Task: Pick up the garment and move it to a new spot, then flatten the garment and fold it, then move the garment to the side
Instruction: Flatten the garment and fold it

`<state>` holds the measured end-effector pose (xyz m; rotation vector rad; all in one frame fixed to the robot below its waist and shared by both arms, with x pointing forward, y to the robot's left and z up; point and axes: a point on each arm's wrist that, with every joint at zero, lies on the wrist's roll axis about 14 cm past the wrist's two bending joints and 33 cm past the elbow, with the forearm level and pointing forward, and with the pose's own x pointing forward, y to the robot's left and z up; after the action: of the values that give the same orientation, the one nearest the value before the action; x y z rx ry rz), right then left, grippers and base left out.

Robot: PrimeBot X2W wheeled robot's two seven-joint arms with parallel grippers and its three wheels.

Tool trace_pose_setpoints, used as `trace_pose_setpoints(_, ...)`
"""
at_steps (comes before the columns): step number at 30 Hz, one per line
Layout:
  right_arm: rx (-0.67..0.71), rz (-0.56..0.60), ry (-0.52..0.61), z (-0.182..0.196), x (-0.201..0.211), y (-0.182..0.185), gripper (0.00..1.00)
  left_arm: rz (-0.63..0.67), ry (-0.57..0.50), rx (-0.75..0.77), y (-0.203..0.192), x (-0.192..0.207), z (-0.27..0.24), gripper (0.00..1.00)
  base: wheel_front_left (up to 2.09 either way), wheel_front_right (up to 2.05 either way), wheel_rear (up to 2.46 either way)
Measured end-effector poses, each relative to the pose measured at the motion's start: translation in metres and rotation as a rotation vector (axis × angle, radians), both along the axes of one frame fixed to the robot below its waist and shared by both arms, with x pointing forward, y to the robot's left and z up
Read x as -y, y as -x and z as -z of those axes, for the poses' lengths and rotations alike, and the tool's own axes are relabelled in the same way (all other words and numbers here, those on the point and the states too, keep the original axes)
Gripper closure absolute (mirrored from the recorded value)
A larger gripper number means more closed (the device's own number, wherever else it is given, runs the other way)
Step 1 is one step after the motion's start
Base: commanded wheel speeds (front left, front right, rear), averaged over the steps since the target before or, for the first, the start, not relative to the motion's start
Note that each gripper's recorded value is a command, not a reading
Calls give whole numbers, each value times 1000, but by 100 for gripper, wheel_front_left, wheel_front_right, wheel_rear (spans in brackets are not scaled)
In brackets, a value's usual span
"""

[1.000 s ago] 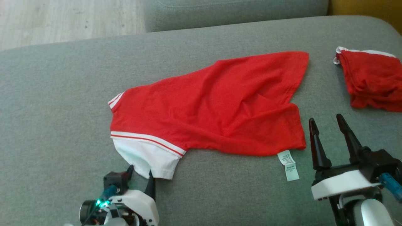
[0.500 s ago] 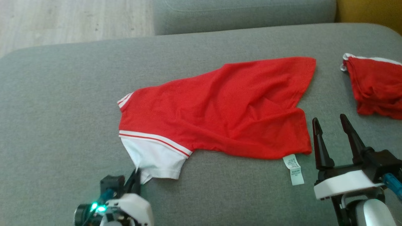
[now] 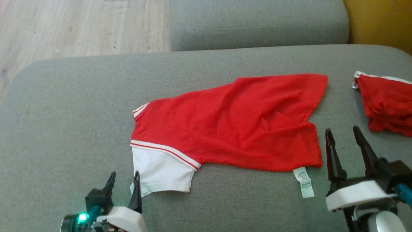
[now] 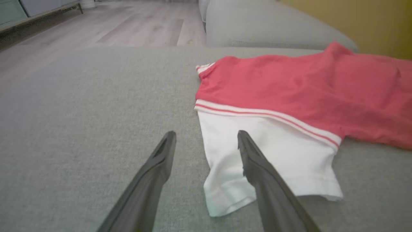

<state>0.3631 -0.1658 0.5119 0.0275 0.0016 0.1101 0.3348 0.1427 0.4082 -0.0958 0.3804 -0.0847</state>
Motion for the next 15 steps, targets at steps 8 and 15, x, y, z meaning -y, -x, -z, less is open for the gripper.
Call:
trace_pose_setpoints(8, -10, 16, -6, 5, 5, 12, 0, -6, 55, 174, -7, 8, -46, 0, 0, 0, 0)
trace_pose_setpoints(15, -17, 9, -24, 7, 3, 18, 0, 10, 104, 232, 2, 22, -64, 0, 0, 0, 0)
